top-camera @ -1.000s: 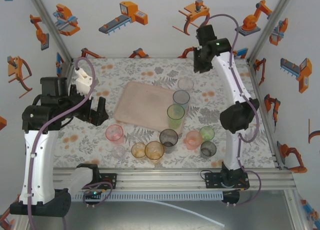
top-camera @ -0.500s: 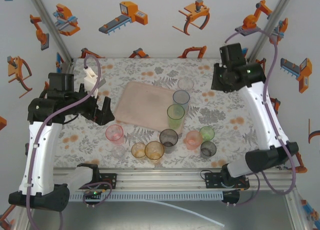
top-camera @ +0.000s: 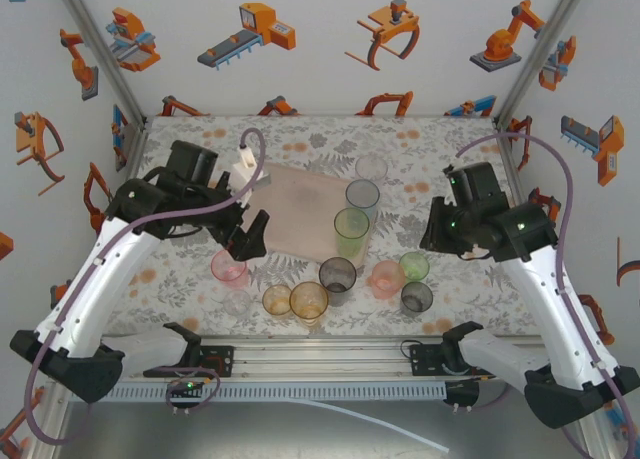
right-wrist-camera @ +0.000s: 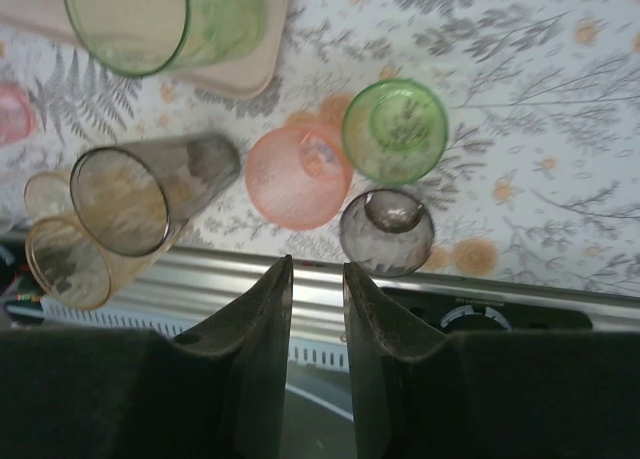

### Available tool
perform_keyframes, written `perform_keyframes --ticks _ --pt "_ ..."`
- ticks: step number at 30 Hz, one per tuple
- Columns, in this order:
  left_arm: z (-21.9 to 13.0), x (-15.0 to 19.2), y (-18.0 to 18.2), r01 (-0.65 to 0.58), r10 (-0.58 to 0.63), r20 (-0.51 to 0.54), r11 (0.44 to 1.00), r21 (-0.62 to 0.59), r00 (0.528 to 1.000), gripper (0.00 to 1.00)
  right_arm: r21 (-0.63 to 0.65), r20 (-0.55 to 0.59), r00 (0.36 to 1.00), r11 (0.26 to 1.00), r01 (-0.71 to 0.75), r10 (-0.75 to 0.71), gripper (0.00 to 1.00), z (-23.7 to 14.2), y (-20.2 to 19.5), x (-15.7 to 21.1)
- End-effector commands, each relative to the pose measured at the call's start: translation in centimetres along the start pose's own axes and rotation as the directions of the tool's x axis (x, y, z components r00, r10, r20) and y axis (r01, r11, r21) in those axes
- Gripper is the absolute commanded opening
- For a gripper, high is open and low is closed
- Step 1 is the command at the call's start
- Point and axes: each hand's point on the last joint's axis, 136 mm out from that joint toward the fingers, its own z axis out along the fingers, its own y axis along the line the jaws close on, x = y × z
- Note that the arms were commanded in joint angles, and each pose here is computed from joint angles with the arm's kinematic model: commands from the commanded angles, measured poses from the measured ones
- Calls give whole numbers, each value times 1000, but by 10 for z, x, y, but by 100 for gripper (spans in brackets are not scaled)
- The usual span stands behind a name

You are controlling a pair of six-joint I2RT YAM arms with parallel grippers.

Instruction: Place the glasses into the tray

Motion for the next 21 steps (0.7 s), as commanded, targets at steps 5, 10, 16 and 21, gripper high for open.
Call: perform_keyframes --ticks 5,10,16,21 --pt "32 0 -13 33 -31 -32 998 50 999 97 -135 -45 998 990 43 -49 30 19 53 21" --pt "40 15 -14 57 -54 -47 997 50 997 97 -49 -23 996 995 89 -91 32 39 72 24" --pt "44 21 -18 93 -89 -58 993 70 994 97 -48 21 996 995 84 -84 32 55 98 24" --pt "46 21 -16 92 -88 -62 994 65 994 97 -20 5 996 996 88 -88 32 68 108 30"
